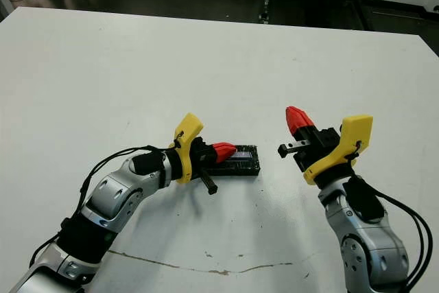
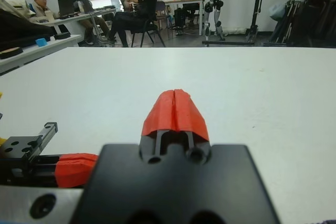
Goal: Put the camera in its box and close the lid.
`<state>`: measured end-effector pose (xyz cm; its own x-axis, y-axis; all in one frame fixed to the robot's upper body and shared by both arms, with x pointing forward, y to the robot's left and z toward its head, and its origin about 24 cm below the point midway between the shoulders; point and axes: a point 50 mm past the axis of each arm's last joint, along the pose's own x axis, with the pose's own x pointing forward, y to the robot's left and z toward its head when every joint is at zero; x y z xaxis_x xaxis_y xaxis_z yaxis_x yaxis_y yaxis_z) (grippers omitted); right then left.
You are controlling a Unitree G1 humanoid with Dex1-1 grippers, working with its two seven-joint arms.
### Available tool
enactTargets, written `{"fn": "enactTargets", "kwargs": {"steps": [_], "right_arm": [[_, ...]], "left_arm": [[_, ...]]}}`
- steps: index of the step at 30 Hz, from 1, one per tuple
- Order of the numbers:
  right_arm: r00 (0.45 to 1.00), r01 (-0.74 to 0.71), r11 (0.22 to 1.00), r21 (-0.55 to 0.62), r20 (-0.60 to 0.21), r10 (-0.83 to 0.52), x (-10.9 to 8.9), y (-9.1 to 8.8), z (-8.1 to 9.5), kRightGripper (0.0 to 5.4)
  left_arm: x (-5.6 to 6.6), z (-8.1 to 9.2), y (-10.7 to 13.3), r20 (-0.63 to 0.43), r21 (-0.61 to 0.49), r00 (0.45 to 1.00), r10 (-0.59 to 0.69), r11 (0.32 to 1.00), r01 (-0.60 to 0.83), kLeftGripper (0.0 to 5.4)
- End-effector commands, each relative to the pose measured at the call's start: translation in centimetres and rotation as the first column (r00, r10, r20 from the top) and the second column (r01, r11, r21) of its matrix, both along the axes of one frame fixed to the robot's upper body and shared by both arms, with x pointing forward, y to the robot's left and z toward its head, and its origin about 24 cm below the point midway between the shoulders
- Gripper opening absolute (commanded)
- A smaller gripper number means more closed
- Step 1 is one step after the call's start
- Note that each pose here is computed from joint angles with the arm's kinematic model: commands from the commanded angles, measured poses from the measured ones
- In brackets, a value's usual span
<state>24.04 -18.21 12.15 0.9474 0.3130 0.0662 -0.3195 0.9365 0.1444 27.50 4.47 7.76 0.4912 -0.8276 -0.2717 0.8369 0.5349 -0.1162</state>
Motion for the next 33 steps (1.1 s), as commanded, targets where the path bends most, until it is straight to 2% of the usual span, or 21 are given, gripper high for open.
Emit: {"fn": "enactTargets", "kwargs": {"steps": [1,9,13,16,20,23,25,29,33], "right_arm": [[1.000,-0.002,1.000,-0.008,-0.013,0.002,-0.1,-0.1,-0.2,0.00],[1.000,0.000,1.000,-0.015,-0.019,0.000,-0.1,0.0,-0.2,0.00],[1.000,0.002,1.000,-0.017,-0.016,-0.002,-0.1,0.1,-0.3,0.00],[1.000,0.009,1.000,-0.013,-0.018,-0.009,-0.1,0.2,-0.3,0.00],[0.999,0.034,0.999,-0.016,-0.012,-0.034,-0.1,0.3,-0.4,0.00],[0.998,0.055,0.998,-0.014,0.004,-0.055,0.0,0.4,-0.6,0.00],[0.997,0.079,0.997,-0.028,0.013,-0.078,0.0,0.4,-0.8,0.00],[0.994,0.112,0.993,-0.037,0.016,-0.112,-0.1,0.7,-1.4,0.00],[0.989,0.144,0.987,-0.065,0.035,-0.142,-0.2,0.9,-1.9,0.00]], "left_arm": [[-1.6,-0.3,-0.2,-0.083,-0.016,0.996,-0.042,0.999,0.041,0.02],[-2.0,4.3,4.4,0.089,-0.143,0.996,0.018,0.990,-0.005,0.02],[-2.0,6.3,7.3,0.181,-0.264,0.968,0.172,0.957,-0.121,0.02],[-1.8,6.8,9.5,0.248,-0.331,0.912,0.326,0.914,-0.237,0.02],[-1.6,6.7,12.2,0.290,-0.361,0.806,0.517,0.838,-0.408,0.02],[-1.6,6.2,13.9,0.369,-0.367,0.700,0.612,0.787,-0.495,0.02],[-1.9,5.5,14.7,0.383,-0.373,0.640,0.666,0.745,-0.553,0.02],[-2.4,3.9,15.6,0.390,-0.412,0.520,0.760,0.649,-0.639,0.02],[-2.6,2.2,15.7,0.353,-0.432,0.452,0.819,0.571,-0.698,0.02]]}}
